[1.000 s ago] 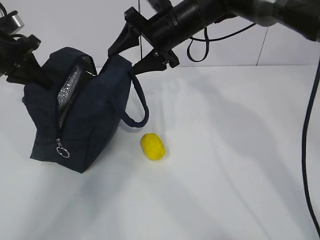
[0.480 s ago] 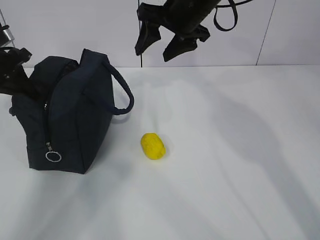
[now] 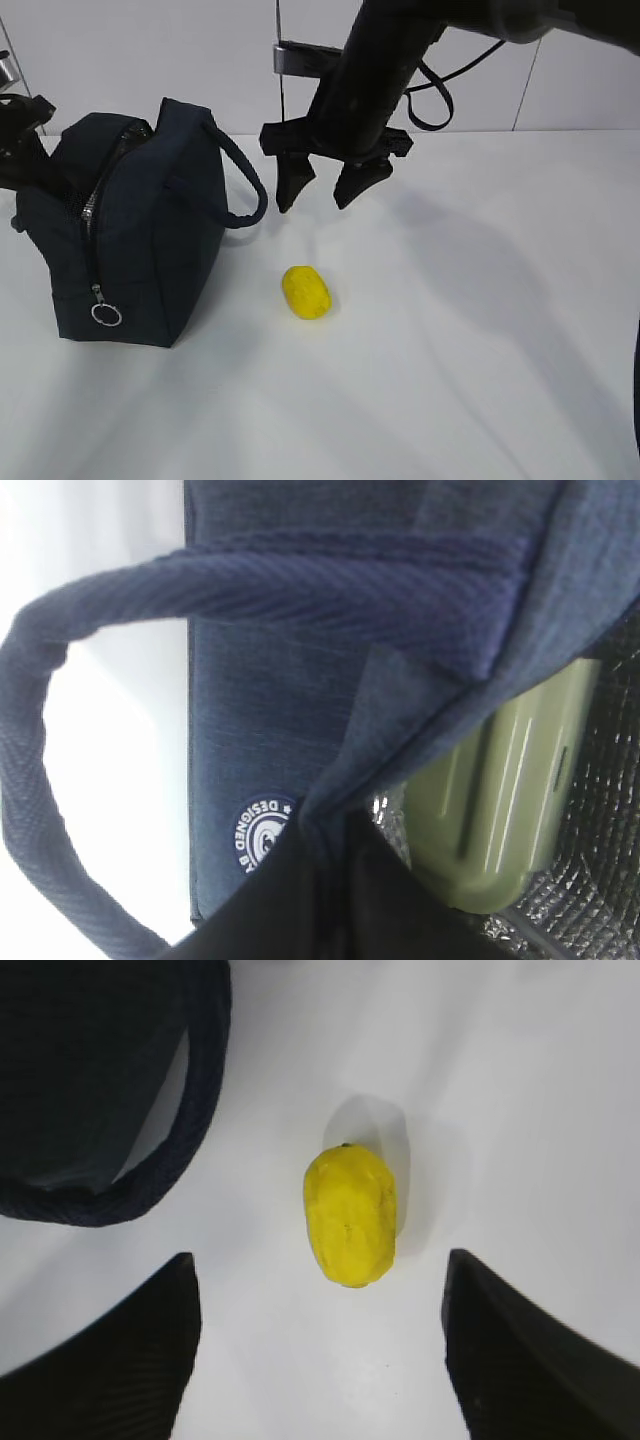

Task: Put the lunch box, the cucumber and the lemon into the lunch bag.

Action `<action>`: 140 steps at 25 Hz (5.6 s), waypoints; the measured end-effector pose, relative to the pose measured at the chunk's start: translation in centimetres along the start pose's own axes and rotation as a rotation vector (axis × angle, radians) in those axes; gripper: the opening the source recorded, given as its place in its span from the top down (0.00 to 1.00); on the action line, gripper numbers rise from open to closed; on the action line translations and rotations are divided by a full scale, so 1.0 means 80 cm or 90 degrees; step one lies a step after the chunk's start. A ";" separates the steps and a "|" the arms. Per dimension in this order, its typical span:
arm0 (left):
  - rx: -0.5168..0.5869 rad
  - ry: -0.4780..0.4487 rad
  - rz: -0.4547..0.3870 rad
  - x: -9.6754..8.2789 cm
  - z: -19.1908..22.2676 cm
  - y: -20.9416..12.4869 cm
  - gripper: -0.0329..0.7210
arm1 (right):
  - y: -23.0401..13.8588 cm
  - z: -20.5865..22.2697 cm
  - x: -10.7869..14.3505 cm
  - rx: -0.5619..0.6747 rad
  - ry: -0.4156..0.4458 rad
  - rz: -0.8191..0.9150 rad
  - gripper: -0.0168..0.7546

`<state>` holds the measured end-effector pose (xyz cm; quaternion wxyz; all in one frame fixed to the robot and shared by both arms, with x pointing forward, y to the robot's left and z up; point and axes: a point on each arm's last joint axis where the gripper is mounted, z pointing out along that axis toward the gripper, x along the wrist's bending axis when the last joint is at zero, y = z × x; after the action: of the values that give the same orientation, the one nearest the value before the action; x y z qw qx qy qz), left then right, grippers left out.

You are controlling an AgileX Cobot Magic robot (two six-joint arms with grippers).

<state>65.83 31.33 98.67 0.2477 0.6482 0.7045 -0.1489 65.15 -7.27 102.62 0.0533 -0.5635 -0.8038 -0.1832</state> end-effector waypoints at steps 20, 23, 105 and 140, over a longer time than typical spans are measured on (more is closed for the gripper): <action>-0.008 0.003 -0.019 0.017 -0.011 0.000 0.98 | -0.003 0.062 -0.012 0.062 -0.022 0.048 0.25; -0.008 0.003 -0.019 0.017 -0.011 0.000 0.98 | -0.006 0.081 -0.011 0.080 -0.032 0.042 0.25; -0.014 -0.016 -0.027 0.013 -0.011 0.001 0.98 | -0.009 0.131 -0.023 0.117 -0.045 0.014 0.53; -0.064 -0.170 -0.027 -0.019 -0.010 0.011 0.98 | -0.013 -0.125 0.050 -0.139 0.016 -0.068 0.53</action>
<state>66.66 30.60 100.24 0.3678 0.5948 0.6852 -0.2035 61.57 -7.59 112.78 -0.0080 -0.5201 -0.8072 -0.2790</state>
